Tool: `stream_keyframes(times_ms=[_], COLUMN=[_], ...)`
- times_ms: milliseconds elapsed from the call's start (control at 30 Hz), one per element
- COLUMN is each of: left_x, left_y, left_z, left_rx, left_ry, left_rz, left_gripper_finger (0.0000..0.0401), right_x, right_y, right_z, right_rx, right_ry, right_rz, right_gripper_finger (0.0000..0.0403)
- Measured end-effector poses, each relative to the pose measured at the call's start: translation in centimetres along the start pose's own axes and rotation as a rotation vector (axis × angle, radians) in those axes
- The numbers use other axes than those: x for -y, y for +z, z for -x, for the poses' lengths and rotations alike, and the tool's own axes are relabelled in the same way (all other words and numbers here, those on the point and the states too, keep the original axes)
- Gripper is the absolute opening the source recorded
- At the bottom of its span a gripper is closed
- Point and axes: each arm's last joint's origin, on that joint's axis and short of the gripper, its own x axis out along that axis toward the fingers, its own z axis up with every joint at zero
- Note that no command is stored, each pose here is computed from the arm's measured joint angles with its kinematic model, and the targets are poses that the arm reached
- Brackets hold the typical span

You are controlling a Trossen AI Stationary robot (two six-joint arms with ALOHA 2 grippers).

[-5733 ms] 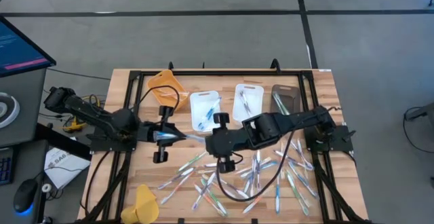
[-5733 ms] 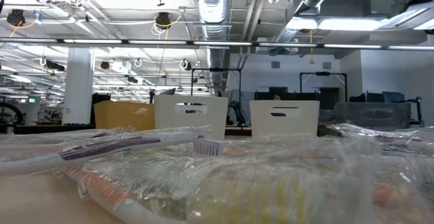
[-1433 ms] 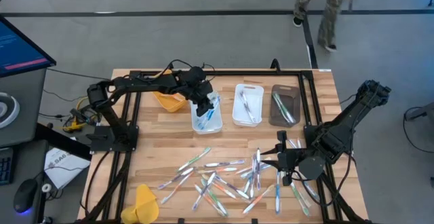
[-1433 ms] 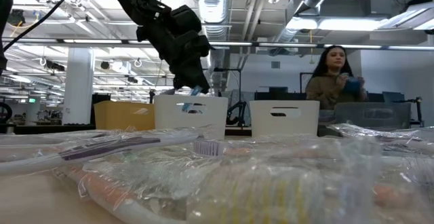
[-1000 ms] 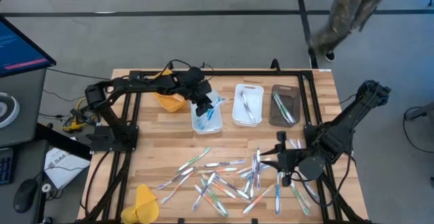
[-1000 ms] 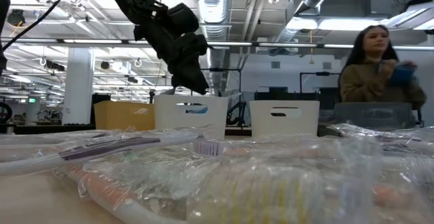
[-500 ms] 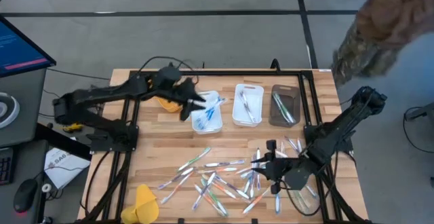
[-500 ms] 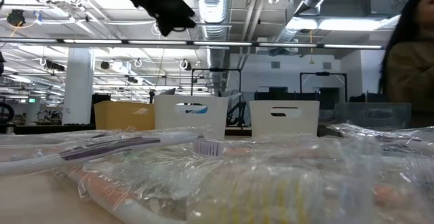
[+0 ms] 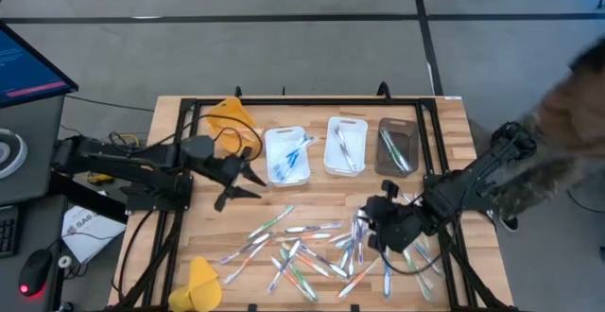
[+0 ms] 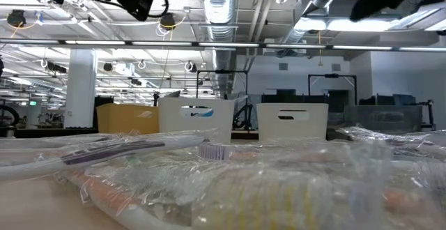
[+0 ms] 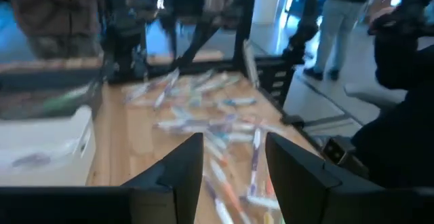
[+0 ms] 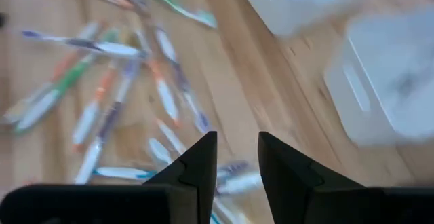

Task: Pick & Place Toothbrushes
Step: Put the orange toothbrush into the orange bin

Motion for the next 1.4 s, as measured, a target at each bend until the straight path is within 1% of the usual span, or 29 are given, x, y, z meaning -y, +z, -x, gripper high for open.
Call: stream_keyframes(times_ms=[100, 233, 400, 500, 600, 700, 800, 867, 933, 1067, 1100, 1233, 1333, 1400], left_x=[0.2, 0.2, 0.2, 0.3, 0.3, 0.3, 0.3, 0.3, 0.3, 0.3, 0.3, 0.3, 0.3, 0.3], left_y=[-0.7, -1.8, -2.8, -3.7, -4.3, -4.5, -4.5, -4.5, -4.5, -4.5, -4.5, -4.5, -4.4, -4.3], left_z=[0.2, 0.2, 0.1, 0.1, 0.1, 0.1, 0.1, 0.1, 0.1, 0.1, 0.1, 0.1, 0.1, 0.1], left_rx=[0.028, 0.013, -0.017, -0.033, -0.046, -0.053, -0.050, -0.050, -0.050, -0.050, -0.050, -0.048, -0.041, -0.036], left_ry=[-0.005, -0.005, -0.005, -0.006, -0.006, -0.003, -0.002, -0.002, -0.002, -0.003, -0.002, -0.003, -0.002, -0.002], left_rz=[-0.011, -0.006, 0.005, 0.010, 0.015, 0.017, 0.016, 0.016, 0.016, 0.017, 0.016, 0.016, 0.013, 0.011], left_gripper_finger=[0.0154, 0.0154, 0.0153, 0.0153, 0.0153, 0.0153, 0.0153, 0.0153, 0.0153, 0.0153, 0.0153, 0.0153, 0.0153, 0.0153], right_x=[0.7, 1.3, 2.1, 2.5, 2.6, 2.7, 2.3, 2.0, 1.5, 0.5, 0.2, -0.4, -0.6, -0.9], right_y=[-0.1, 0.1, 0.4, 0.5, 0.6, 0.7, 0.4, 0.1, -0.3, -1.3, -1.6, -2.3, -2.9, -3.4], right_z=[-0.3, -0.6, -1.1, -1.2, -1.3, -1.4, -1.5, -1.8, -2.1, -3.2, -3.6, -5.1, -6.3, -7.0], right_rx=[-0.047, -0.074, -0.086, -0.096, -0.102, -0.103, -0.111, -0.146, -0.194, -0.295, -0.316, -0.407, -0.460, -0.494], right_ry=[-0.043, -0.066, -0.113, -0.135, -0.139, -0.139, -0.133, -0.124, -0.106, -0.087, -0.086, -0.085, -0.115, -0.118], right_rz=[-0.071, -0.133, -0.240, -0.239, -0.186, -0.168, -0.225, -0.249, -0.221, -0.011, 0.016, 0.051, 0.151, 0.189], right_gripper_finger=[0.0102, 0.0102, 0.0102, 0.0102, 0.0102, 0.0102, 0.0102, 0.0102, 0.0102, 0.0102, 0.0102, 0.0102, 0.0102, 0.0102])
